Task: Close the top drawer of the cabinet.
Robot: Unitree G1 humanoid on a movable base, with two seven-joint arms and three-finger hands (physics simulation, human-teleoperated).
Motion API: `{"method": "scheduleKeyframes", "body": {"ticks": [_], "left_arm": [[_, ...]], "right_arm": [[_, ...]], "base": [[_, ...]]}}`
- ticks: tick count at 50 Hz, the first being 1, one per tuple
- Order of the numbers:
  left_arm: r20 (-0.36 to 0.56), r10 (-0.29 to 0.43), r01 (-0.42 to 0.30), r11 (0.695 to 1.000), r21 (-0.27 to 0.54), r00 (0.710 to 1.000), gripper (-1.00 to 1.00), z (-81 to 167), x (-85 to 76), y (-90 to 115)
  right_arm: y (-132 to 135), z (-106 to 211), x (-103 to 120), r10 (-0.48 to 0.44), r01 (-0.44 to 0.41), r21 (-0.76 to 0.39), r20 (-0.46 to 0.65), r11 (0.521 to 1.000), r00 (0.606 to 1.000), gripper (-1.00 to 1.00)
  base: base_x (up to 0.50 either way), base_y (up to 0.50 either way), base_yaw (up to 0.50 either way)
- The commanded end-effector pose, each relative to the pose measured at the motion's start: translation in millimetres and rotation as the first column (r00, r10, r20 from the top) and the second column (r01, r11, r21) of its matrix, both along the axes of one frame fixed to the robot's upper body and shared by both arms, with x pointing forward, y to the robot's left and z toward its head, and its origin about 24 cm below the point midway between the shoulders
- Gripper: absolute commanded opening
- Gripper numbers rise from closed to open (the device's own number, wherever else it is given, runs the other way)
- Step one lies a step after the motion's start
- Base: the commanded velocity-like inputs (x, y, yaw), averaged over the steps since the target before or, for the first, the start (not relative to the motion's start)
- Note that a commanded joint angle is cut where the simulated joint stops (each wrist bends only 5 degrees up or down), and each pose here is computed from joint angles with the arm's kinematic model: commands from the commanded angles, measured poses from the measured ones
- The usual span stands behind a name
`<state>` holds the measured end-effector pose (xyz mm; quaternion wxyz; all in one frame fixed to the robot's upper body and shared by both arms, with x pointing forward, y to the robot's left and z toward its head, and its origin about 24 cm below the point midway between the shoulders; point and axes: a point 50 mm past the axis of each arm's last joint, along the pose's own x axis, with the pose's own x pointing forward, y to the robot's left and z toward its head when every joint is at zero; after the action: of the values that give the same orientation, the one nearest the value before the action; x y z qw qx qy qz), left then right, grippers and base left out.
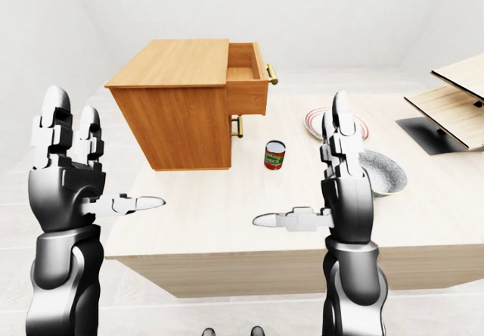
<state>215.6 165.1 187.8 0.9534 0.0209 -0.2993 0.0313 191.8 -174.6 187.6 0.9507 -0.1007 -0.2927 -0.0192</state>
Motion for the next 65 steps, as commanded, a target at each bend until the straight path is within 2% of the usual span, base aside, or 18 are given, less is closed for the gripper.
{"method": "scheduleKeyframes", "body": {"ticks": [1,21,26,35,42,61,65], "left_arm": [[-0.017,-0.002,0.002,1.0,-0.003,1.0,1.0,-3,1.2,0],[-0.03,-0.005,0.005,1.0,-0.009,1.0,1.0,-6,0.8,0],[0.007,-0.007,0.007,1.0,-0.009,1.0,1.0,1,-0.4,-1],[0.005,-0.012,0.012,1.0,-0.009,1.0,1.0,1,-0.5,-2],[-0.009,-0.01,0.01,1.0,0.004,1.0,1.0,-2,-1.2,-2],[-0.009,-0.005,0.005,1.0,0.003,1.0,1.0,-2,-3.2,-1],[-0.016,0.007,-0.007,1.0,0.011,1.0,1.0,-3,-2.3,-1]], "right_arm": [[-1,-6,1,0.008,-0.008,0.008,-0.032,1.0,0.999,1.0],[1,-7,2,0.012,-0.012,0.006,-0.035,1.0,0.999,1.0],[2,-3,1,0.013,-0.013,-0.003,-0.014,1.0,1.0,1.0],[0,-1,1,-0.002,0.002,-0.004,-0.008,1.0,1.0,1.0],[-1,-13,6,-0.02,0.02,-0.002,-0.065,1.0,0.998,1.0],[0,-12,8,-0.03,0.03,-0.003,-0.059,1.0,0.998,1.0],[0,-23,18,-0.03,0.032,0.014,-0.111,0.999,0.993,1.0]], "base": [[0.5,-0.06,0.0],[0.45,-0.06,0.0],[0.42,-0.06,0.0],[0.4,-0.04,0.0],[0.1,0.0,0.0],[0.0,0.0,0.0],[0.0,0.0,0.0]]}}
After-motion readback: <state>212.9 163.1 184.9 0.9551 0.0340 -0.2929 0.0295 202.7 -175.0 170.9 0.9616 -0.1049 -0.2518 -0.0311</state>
